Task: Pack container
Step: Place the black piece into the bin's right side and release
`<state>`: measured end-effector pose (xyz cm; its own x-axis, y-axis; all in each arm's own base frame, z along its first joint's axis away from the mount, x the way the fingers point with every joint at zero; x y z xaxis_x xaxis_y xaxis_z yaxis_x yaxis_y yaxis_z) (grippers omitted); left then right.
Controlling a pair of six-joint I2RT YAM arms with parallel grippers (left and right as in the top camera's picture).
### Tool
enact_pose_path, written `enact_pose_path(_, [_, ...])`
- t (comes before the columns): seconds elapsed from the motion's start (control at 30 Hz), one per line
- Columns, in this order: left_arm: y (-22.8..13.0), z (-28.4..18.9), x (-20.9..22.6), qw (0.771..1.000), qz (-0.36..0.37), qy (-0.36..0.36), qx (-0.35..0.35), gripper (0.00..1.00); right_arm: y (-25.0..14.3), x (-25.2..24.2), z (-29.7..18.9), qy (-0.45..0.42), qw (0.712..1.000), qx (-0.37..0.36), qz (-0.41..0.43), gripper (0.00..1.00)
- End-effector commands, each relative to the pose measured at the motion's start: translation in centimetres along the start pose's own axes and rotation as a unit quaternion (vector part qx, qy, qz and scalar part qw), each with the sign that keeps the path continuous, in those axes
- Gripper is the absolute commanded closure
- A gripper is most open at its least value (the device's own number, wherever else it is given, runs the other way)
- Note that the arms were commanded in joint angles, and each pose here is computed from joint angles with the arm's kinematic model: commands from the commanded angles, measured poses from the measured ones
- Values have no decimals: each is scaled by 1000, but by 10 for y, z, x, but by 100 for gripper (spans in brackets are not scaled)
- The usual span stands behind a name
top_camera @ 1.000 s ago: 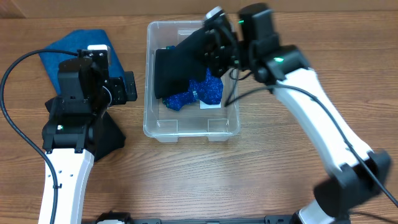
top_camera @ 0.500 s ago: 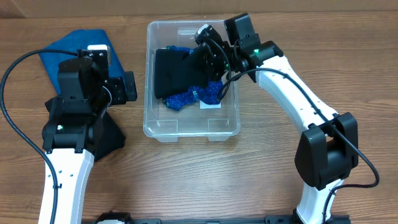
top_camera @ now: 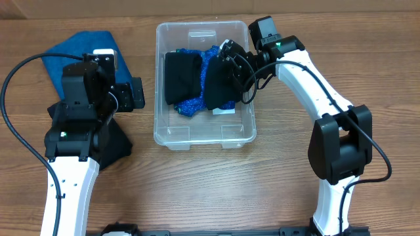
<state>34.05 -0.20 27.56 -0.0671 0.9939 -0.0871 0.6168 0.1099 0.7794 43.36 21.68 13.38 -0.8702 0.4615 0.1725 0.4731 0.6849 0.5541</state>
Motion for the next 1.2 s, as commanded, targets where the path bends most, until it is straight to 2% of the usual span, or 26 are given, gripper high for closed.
enact_pose_path(0.0, [8, -2, -3, 1000, 9, -2, -8, 0, 21, 2, -16, -28, 999, -3, -37, 96])
enact_pose_path(0.17, [7, -2, -2, 1000, 9, -2, -7, 0, 67, 8, -42, -77, 992, -30, -91, 96])
enact_pose_path(0.3, [7, -3, -2, 1000, 9, -2, -7, 0, 85, 12, -45, -91, 988, -48, -112, 96])
enact_pose_path(0.43, [7, -3, -2, 1000, 9, -2, -7, 0, 69, 1, -21, -82, 994, -22, -75, 95])
enact_pose_path(0.47, [7, -3, -2, 1000, 9, -2, -7, 0, 58, -8, -12, -80, 995, -6, -51, 86])
enact_pose_path(0.57, [7, -3, -2, 1000, 9, -2, -7, 0, 17, -33, 11, -67, 996, 43, 33, 81])
enact_pose_path(0.63, [7, -3, -2, 1000, 9, -2, -7, 0, 5, -46, 8, -72, 993, 50, 80, 7])
enact_pose_path(0.67, [7, -3, -2, 1000, 9, -2, -7, 0, 2, -51, 5, -77, 991, 47, 95, 0])
enact_pose_path(0.8, [7, -3, -2, 1000, 9, -1, -7, 0, -5, -57, -2, -80, 987, 49, 128, 0])
enact_pose_path(0.97, [7, -2, -2, 1000, 9, -1, -7, 0, 17, -42, -10, -122, 986, 61, 92, 0])
enact_pose_path(1.07, [7, -2, -2, 1000, 9, -1, -7, 0, 55, -29, -50, -194, 979, 37, 51, 0])
enact_pose_path(1.17, [7, -3, -2, 1000, 9, -2, -7, 0, 86, -30, -115, -278, 958, -21, 69, 0])
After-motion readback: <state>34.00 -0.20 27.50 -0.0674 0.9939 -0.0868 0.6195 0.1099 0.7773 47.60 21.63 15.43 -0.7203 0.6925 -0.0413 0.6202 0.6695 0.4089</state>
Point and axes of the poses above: each gripper's point midway between its finger pads, its own z axis out along the fingers, its own x axis along the line the jaws close on, y = z × x, the point moved 3 cm from there along -z, back along the fingers, and after that the axes turned 4 degrees about -z, right-handed, at the moved point
